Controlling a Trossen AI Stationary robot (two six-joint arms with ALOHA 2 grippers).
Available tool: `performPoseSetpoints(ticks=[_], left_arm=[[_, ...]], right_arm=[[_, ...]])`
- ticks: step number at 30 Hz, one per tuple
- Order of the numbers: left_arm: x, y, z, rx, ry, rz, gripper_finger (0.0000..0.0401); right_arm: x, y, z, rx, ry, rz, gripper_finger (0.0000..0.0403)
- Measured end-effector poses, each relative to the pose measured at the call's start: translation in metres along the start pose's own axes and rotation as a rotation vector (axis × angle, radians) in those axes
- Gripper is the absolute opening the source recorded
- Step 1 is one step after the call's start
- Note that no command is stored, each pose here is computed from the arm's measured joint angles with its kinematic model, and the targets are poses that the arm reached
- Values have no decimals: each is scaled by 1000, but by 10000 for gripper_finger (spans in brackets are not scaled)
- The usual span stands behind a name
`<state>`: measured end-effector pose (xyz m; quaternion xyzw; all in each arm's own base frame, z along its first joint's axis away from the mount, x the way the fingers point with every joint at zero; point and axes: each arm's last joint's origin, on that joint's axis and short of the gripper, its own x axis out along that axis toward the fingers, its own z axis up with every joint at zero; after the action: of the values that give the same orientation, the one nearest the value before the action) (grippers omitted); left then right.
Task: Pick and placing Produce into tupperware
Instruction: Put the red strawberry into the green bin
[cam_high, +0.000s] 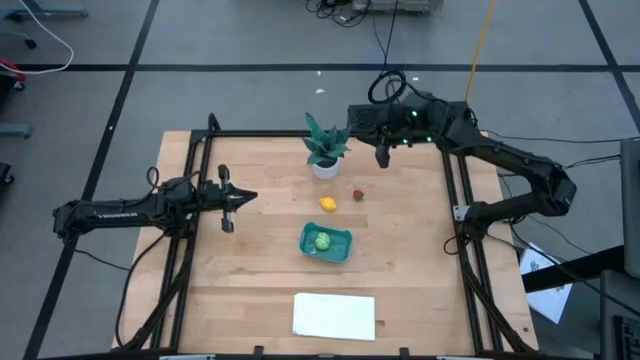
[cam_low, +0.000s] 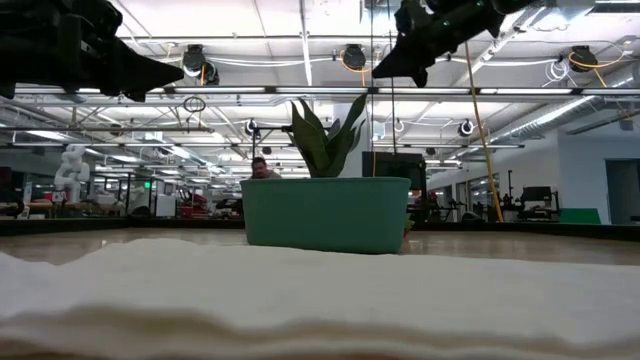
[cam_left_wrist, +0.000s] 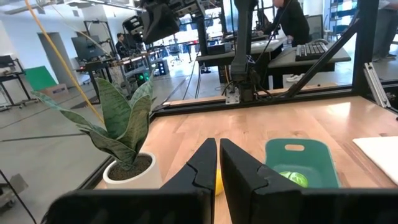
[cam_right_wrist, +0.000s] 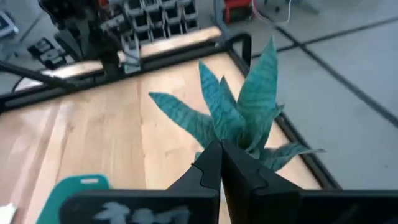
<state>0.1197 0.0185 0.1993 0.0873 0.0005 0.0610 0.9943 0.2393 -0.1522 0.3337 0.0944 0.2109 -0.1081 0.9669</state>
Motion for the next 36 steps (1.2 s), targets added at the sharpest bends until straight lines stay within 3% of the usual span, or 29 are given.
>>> performPoseSetpoints(ticks=[16, 23, 29, 36], left_arm=[[0, 0, -2, 6, 26, 13, 26], [0, 0, -2, 6, 26, 13, 26], [0, 0, -2, 7, 29, 21, 26], [0, 0, -2, 7, 29, 22, 26]], right_arm=[[17, -8, 26, 116, 398, 4, 0], [28, -9, 24, 143, 578, -41, 0], [48, 0, 20, 90, 742, -58, 0], [70, 13, 16, 39, 809, -11, 0]])
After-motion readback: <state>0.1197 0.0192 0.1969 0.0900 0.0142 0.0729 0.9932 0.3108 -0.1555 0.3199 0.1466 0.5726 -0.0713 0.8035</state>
